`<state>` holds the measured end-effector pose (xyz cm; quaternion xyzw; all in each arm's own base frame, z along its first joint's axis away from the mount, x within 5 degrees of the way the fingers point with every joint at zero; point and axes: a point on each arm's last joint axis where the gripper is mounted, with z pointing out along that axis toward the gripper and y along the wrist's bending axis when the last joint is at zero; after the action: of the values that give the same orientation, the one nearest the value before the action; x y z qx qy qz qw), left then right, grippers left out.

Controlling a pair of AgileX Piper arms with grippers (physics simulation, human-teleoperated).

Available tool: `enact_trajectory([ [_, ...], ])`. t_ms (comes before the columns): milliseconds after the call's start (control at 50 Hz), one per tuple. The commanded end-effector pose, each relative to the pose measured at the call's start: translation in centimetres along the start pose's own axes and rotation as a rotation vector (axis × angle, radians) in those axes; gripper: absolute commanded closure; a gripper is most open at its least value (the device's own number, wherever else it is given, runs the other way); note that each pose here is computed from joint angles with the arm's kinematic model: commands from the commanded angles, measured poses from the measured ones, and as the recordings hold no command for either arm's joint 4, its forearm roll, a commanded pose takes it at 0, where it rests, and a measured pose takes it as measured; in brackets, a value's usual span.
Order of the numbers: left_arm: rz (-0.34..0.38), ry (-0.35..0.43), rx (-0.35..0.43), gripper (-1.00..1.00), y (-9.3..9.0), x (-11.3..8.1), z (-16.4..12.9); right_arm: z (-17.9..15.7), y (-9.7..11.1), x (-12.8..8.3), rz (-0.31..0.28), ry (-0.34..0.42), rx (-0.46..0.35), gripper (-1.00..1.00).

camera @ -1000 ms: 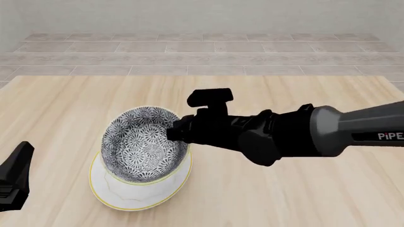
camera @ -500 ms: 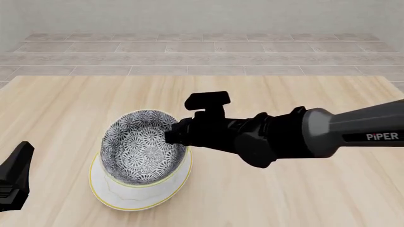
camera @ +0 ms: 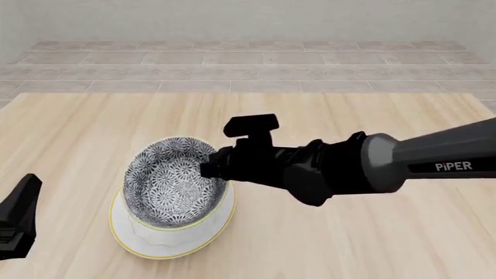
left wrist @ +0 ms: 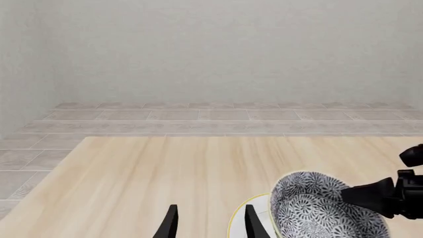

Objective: Put the bowl on the plate.

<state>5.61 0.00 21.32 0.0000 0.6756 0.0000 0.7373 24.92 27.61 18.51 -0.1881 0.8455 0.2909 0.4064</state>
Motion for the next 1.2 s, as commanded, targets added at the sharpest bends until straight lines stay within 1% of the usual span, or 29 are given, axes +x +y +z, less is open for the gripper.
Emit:
enact_trajectory([
  [20,0.0,0.0,0.0,-1.0,0.0,0.0,0.0,0.4,0.0,-0.1,0.021,-0.006,0.001,1.0],
  [1200,0.0,0.0,0.0,-1.0,0.0,0.0,0.0,1.8,-0.1,0.8,0.015,0.016,0.004,1.0],
])
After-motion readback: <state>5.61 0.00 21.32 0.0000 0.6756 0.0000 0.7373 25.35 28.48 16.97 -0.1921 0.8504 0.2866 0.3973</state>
